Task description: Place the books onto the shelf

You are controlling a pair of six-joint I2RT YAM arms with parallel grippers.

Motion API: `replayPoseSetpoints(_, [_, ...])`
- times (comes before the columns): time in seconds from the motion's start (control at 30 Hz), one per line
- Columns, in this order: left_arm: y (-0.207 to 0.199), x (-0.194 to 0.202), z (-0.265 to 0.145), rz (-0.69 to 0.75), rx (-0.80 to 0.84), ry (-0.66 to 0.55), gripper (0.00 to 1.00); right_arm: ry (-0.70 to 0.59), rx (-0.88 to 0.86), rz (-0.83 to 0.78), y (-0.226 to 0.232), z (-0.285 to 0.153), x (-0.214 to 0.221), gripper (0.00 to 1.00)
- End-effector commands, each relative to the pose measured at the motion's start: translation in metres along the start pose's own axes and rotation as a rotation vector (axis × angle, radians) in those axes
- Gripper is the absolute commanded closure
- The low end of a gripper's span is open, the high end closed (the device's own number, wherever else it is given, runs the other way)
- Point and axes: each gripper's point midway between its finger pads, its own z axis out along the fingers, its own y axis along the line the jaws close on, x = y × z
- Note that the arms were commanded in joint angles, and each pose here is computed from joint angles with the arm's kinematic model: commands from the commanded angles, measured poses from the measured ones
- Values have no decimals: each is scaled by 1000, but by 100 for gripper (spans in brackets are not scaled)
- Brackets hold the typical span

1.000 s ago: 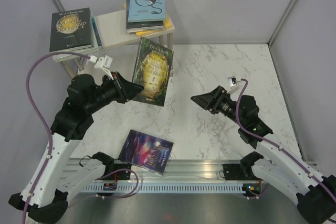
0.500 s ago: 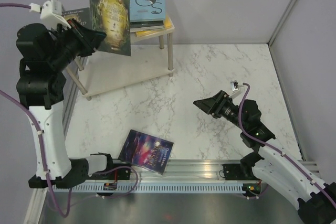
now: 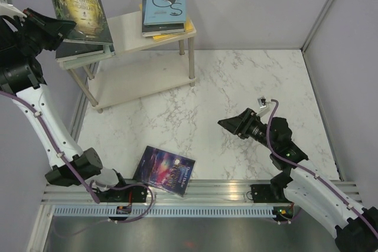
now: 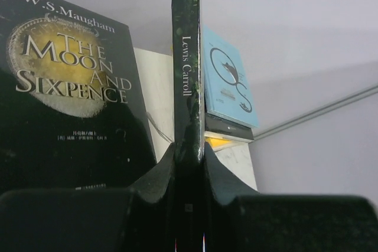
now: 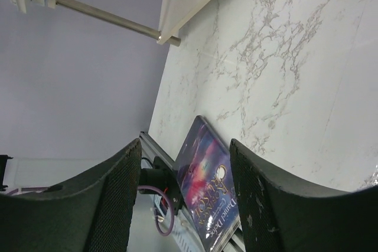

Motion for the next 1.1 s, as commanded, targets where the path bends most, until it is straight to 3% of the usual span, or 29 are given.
replayPoseSetpoints(0.0, [-60, -22, -14, 55, 262, -19, 98, -3, -33, -6, 1, 2, 1, 35])
replayPoseSetpoints(0.3, [-8, -31, 5, -25, 212, 15, 98, 67, -19, -9, -10, 11, 13, 37])
replayPoseSetpoints(0.87, [50, -18, 27, -71, 50, 57, 98, 125, 19, 13, -31, 14, 24, 39])
replayPoseSetpoints(1.07, [77, -15, 29, -83, -67, 54, 92, 139, 41, 26, -40, 14, 28, 40])
